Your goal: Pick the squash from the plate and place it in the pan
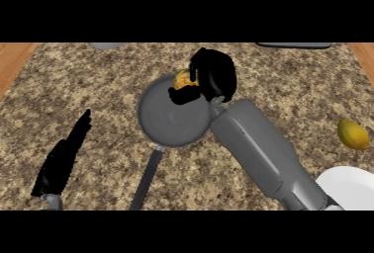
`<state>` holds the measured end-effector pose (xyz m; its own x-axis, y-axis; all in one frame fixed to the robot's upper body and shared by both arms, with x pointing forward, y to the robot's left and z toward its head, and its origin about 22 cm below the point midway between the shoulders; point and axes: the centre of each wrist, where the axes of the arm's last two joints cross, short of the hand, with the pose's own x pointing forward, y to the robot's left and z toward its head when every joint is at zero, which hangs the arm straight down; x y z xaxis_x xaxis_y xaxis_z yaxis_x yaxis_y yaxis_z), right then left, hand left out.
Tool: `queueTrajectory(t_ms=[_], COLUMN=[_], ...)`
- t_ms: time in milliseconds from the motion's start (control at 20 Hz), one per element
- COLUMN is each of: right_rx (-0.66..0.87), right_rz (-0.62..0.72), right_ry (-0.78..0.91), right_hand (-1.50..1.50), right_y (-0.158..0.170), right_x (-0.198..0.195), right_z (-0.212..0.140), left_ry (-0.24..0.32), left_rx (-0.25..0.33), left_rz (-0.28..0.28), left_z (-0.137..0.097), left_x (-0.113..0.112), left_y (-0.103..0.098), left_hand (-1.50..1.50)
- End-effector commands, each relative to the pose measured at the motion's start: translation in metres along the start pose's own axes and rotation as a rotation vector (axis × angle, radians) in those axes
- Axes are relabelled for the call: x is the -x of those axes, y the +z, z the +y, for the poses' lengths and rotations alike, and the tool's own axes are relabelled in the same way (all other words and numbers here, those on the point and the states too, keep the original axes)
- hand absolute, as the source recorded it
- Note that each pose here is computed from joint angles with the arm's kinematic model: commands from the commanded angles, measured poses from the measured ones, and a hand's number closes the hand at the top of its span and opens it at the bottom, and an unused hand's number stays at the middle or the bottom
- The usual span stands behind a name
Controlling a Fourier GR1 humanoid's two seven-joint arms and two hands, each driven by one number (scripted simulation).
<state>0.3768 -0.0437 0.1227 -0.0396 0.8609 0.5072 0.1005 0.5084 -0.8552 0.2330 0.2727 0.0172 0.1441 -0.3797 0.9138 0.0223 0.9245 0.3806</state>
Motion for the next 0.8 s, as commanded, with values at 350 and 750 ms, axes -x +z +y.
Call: queueTrajectory(t_ms=[350, 750], right_rx=[-0.236, -0.301], right_rz=[0.036, 0.315], right_ry=[0.174, -0.371], right_hand=[1.5, -1.5], right_y=[-0.028, -0.029], right_x=[0.02, 0.055], right_z=[0.045, 0.047], left_ry=[-0.02, -0.006], left_rx=[0.056, 0.094], left_rz=[-0.042, -0.067], left_z=[-0.009, -0.025], left_x=[0.002, -0.016], left_y=[-0.011, -0.018], left_hand=[0.0, 0.0])
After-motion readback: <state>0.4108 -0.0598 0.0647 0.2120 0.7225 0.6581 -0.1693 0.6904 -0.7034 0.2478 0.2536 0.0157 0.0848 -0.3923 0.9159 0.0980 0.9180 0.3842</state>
